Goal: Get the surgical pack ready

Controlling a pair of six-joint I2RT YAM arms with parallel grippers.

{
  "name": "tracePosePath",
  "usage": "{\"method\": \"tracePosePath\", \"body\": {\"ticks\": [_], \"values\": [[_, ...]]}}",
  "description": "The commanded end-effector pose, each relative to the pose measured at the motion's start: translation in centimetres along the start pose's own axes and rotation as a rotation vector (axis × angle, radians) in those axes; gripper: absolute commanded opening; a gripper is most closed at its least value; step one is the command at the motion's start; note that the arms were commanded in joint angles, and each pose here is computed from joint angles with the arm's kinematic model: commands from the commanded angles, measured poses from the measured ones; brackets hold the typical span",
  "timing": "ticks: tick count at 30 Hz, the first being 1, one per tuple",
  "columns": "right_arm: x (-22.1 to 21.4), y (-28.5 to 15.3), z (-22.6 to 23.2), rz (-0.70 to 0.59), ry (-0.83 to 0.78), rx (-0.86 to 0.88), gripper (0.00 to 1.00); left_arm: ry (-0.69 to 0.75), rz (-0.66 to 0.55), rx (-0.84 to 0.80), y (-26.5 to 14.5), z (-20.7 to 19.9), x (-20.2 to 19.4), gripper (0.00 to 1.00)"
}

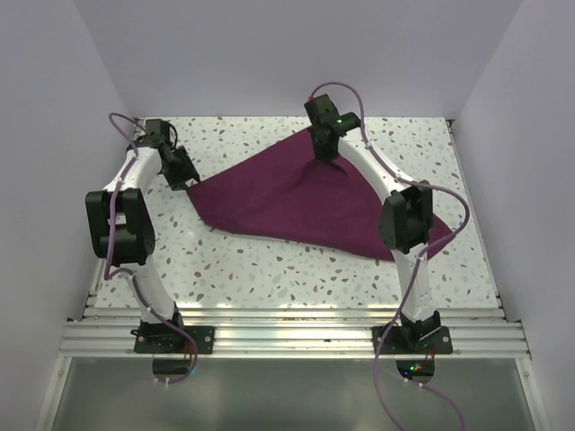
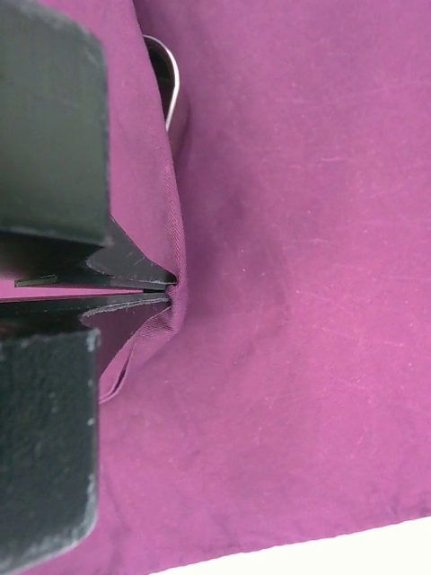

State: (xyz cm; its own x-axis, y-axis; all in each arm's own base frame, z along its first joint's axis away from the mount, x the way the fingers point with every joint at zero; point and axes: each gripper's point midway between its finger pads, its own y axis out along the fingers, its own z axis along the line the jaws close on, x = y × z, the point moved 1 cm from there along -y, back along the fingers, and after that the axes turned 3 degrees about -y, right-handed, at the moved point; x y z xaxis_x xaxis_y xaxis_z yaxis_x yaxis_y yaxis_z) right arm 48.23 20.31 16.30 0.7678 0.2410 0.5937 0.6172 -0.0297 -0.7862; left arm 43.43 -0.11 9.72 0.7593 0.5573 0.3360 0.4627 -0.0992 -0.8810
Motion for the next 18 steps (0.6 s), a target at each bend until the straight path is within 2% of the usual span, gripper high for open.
{"method": "tracePosePath", "body": {"ticks": [1,11,18], "values": [[1.8,0.2,-0.6,-0.049,0.016,0.012,0.00,0.020,-0.042,-0.032,-0.1,-0.4,1.7,0.48],[1.3,3.5,-0.1,-0.017,0.013,0.031,0.00,0.027,-0.040,-0.029,0.2,-0.1,1.9,0.51],[-0.8,6.0,1.4,0.054,0.013,0.078,0.00,0.042,-0.047,-0.030,0.6,-0.1,2.6,0.52]]}}
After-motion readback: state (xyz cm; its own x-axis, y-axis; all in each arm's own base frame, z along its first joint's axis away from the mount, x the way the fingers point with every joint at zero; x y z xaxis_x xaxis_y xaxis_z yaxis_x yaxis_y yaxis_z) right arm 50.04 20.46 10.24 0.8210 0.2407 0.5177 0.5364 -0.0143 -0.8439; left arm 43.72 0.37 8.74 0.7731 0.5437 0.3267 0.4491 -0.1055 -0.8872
